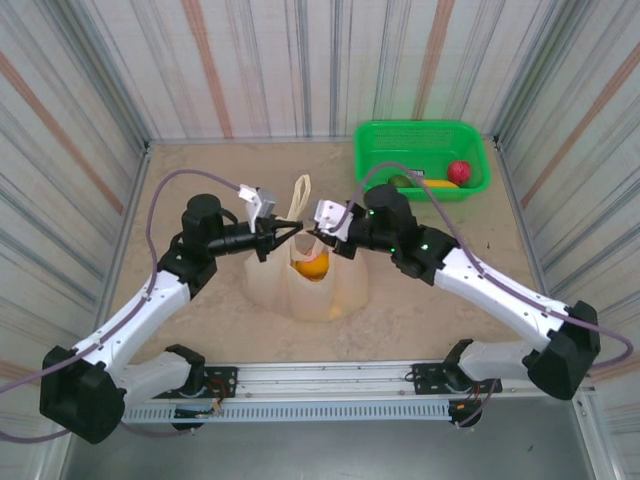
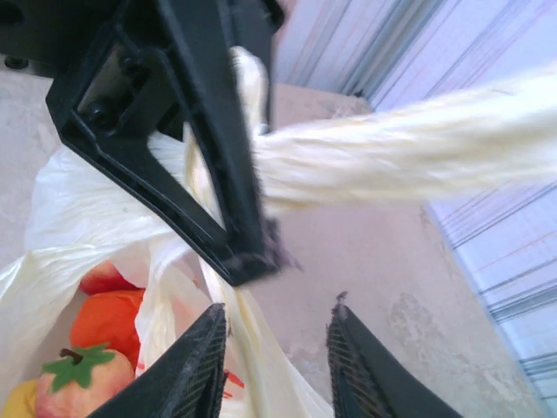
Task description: Place the fake fruits into the plastic bag and tie a complex knot
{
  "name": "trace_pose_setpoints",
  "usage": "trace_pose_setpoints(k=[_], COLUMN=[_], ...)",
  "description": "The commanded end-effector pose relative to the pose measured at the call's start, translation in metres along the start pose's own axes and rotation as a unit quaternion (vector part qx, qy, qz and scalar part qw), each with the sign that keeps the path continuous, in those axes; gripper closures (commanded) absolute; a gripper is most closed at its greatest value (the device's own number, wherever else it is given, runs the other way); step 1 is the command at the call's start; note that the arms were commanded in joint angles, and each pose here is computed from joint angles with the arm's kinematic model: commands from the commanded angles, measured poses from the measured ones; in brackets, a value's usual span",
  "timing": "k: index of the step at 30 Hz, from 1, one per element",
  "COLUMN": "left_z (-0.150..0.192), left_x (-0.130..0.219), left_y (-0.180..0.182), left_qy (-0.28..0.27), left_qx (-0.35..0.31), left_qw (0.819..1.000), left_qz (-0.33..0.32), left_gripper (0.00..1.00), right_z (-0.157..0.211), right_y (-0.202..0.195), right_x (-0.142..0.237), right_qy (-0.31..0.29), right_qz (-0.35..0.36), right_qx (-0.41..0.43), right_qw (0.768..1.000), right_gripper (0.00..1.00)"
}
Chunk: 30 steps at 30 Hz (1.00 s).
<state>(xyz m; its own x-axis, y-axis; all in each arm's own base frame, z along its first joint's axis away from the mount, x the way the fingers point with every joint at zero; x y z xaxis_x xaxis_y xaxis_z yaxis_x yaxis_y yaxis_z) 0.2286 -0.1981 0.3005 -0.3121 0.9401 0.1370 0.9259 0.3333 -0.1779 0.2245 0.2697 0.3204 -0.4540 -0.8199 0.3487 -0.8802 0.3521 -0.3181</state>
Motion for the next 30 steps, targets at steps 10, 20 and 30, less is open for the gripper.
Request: trace_pose_setpoints(k=[10,20,30], left_z=[-0.004,-0.003,-0.001], left_x=[0.004,0.006,0.007], left_y=[-0.014,-0.015,-0.015], left_qy=[-0.014,-0.014,-0.012], left_qx=[-0.088,-0.094,-0.094], left_qw=[0.996,0.995,0.996], left_qz=[0.005,0.003,-0.002], left_gripper=[1.0,1.0,1.0], right_z=[-0.069,-0.081,-0.08], right_y=[-0.058,-0.056,-0.056], right_x=[0.062,0.019,0.017], right_qy=[-0.116,-0.037,-0.008], right_qz=[-0.165,-0.195,-0.201], right_qx=[-0.331,-0.378,-0.388], right_qw=[0.922,0.904,0.899], right_gripper=[0.31,0.29,1.0])
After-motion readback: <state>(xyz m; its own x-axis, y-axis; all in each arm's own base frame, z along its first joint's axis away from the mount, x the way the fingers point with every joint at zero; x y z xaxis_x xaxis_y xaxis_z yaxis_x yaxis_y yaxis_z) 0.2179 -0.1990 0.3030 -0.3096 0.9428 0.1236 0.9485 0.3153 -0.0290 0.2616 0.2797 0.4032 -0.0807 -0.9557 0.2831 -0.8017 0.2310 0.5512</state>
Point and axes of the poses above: each hand's point on the last joint's axis, 136 mm out from that joint toward the fingers, its own x axis back along the fingers, its own y axis along the line the jaws close on, z = x × y, the point moved 6 cm from there along x, back along the fingers, and after that the axes turned 5 degrees about -x, right-handed, at the moved point
